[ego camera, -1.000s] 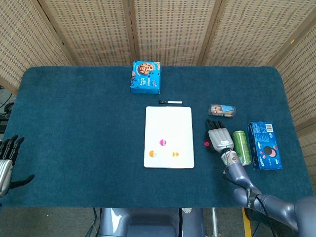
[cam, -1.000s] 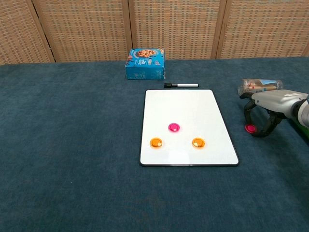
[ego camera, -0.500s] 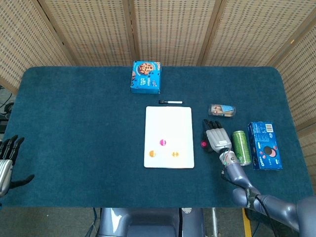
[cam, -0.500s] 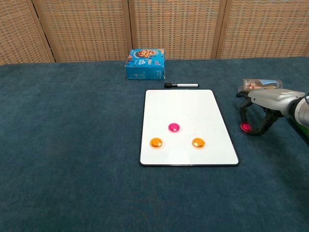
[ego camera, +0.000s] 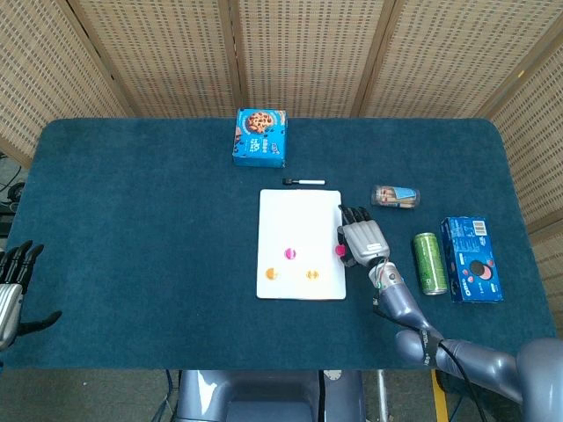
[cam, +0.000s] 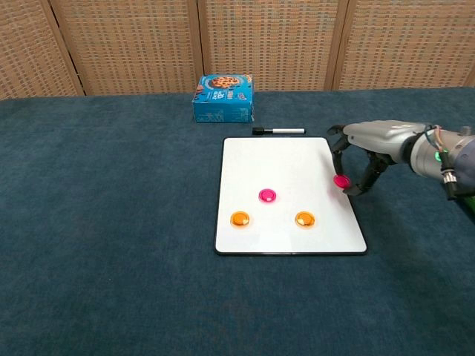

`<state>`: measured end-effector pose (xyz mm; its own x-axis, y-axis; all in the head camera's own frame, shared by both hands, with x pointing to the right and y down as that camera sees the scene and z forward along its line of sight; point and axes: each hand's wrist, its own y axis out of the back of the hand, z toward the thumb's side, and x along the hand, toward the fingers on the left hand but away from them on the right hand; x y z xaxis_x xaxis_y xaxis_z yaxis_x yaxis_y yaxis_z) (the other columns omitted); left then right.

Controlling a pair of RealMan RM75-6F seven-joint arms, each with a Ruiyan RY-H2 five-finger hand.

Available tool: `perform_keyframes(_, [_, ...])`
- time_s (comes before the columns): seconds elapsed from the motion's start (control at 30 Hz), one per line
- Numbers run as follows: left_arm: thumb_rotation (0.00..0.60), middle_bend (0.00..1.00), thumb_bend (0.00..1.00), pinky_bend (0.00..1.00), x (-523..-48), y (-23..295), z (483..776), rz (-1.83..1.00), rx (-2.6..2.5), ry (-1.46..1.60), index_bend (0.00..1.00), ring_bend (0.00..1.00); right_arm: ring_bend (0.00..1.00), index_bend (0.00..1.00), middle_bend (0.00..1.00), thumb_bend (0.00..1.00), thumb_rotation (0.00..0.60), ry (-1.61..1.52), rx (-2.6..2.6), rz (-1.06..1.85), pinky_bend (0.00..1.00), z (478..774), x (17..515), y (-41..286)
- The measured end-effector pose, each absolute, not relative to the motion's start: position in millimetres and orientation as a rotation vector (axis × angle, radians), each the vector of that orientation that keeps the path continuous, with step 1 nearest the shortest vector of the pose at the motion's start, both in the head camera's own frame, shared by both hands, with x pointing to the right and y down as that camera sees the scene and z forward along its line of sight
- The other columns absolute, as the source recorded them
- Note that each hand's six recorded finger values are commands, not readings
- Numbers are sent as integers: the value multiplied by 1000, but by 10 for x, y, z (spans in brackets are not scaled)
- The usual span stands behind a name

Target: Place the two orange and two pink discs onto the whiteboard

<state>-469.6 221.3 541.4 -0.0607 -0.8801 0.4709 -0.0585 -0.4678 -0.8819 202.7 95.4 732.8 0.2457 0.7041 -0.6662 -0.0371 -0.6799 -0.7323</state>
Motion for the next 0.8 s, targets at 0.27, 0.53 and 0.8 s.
perform_keyframes(0.27, [600,0,0,0,-4737,2198,5393,-1601,-1564,1041,0,0,0,530,0,359,600,-594,-1887,1515,0,7418,1745,949])
perform_keyframes(0.53, [600,0,0,0,-4758,2195,5368,-1595,-1568,1048,0,0,0,530,0,358,600,-581,-1862,1523,0,7430,1668,954])
perform_keyframes(0.8, [600,0,0,0,-4739,2207,5366,-1590,-1568,1041,0,0,0,531,0,359,600,-569,-1855,1543,0,7437,1722,969])
